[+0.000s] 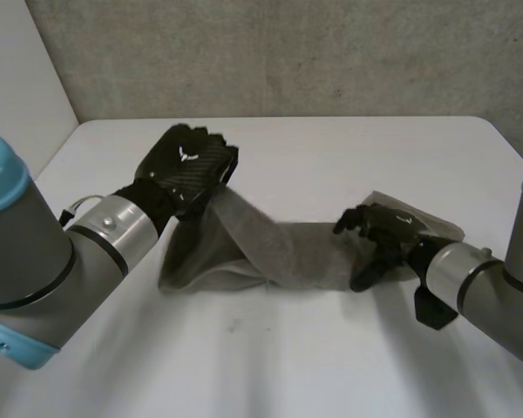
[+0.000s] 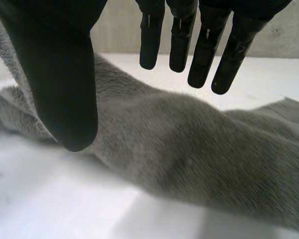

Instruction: Fold the towel.

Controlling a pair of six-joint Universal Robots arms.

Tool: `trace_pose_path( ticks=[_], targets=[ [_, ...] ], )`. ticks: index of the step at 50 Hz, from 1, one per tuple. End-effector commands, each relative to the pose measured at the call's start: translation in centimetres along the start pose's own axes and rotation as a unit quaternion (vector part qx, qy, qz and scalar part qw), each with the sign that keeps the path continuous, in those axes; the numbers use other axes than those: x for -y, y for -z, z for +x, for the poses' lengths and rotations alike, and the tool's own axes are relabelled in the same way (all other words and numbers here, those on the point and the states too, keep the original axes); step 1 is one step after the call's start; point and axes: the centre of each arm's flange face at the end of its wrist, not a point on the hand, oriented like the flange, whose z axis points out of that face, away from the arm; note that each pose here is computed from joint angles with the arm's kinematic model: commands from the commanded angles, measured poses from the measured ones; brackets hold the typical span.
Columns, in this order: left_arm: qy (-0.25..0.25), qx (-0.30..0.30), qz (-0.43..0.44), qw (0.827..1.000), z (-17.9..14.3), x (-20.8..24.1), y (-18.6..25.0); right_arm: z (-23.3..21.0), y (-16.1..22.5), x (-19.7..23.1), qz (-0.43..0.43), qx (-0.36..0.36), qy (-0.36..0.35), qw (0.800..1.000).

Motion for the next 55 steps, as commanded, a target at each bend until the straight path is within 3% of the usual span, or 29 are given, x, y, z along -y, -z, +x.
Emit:
trace_pose_path(
  ticks=[1, 10, 18, 20, 21, 23, 24, 26, 30, 32, 34, 35, 36, 37, 39, 40, 42, 44, 51, 55],
  targets=[
    [0.019, -0.011, 0.029, 0.999, 1.5, 3.8, 1.3, -3.3, -3.7, -1.3, -0.006, 0.039, 0.028, 0.999],
    [0.019, 0.039, 0.045, 0.998, -0.9, 5.2, 0.7, -2.2, -6.9, -2.7, -0.032, -0.008, 0.144, 0.989],
    [0.024, 0.079, 0.068, 0.994, -3.5, 6.3, -0.5, -3.3, -6.9, 4.0, 0.063, -0.011, 0.211, 0.975],
    [0.019, 0.097, 0.077, 0.992, -4.7, 6.5, -1.7, -4.7, -5.4, 9.7, 0.158, -0.012, 0.234, 0.959],
    [0.019, 0.097, 0.077, 0.992, -4.7, 6.5, -1.7, -4.7, -5.4, 9.7, 0.159, -0.012, 0.234, 0.959],
    [0.016, 0.135, 0.104, 0.985, -6.4, 8.2, -2.5, -6.0, -3.8, 15.4, 0.272, -0.016, 0.258, 0.927],
    [0.016, 0.135, 0.105, 0.985, -6.4, 8.2, -2.5, -6.0, -3.8, 15.4, 0.273, -0.016, 0.258, 0.927],
    [0.018, 0.183, 0.135, 0.974, -8.0, 10.2, -2.7, -7.2, -2.2, 19.5, 0.367, -0.018, 0.28, 0.887],
    [0.027, 0.22, 0.165, 0.961, -9.3, 11.6, -2.6, -7.0, -1.6, 21.0, 0.387, -0.025, 0.296, 0.873],
    [0.032, 0.222, 0.166, 0.96, -9.2, 11.4, -2.6, -6.6, -1.9, 20.3, 0.355, -0.016, 0.308, 0.883],
    [0.04, 0.207, 0.138, 0.968, -8.0, 9.9, -2.3, -6.2, -2.8, 16.8, 0.248, 0.016, 0.332, 0.91],
    [0.04, 0.207, 0.138, 0.968, -8.0, 9.9, -2.3, -6.2, -2.8, 16.8, 0.247, 0.016, 0.333, 0.91],
    [0.043, 0.194, 0.112, 0.974, -7.1, 8.4, -2.0, -6.0, -3.1, 14.7, 0.186, 0.028, 0.348, 0.918],
    [0.043, 0.194, 0.111, 0.974, -7.1, 8.3, -2.0, -6.0, -3.1, 14.7, 0.185, 0.028, 0.348, 0.918],
    [0.047, 0.162, 0.069, 0.983, -5.2, 6.0, -0.7, -5.2, -3.3, 11.0, 0.066, 0.042, 0.378, 0.923],
    [0.047, 0.162, 0.069, 0.983, -5.2, 6.0, -0.7, -5.2, -3.3, 10.9, 0.066, 0.042, 0.378, 0.923],
    [0.05, 0.113, 0.033, 0.992, -3.0, 3.5, 0.6, -4.2, -3.4, 7.9, -0.035, 0.05, 0.392, 0.918],
    [0.053, 0.089, 0.016, 0.994, -2.0, 2.3, 1.1, -3.5, -3.5, 7.1, -0.068, 0.048, 0.393, 0.916],
    [0.051, 0.046, -0.023, 0.997, 0.1, -0.3, 1.9, -1.5, -4.7, 7.6, -0.05, 0.004, 0.376, 0.925],
    [0.047, 0.045, -0.016, 0.998, 0.2, 0.1, 1.8, -2.0, -4.4, 8.2, -0.007, -0.001, 0.298, 0.955]
  ],
)
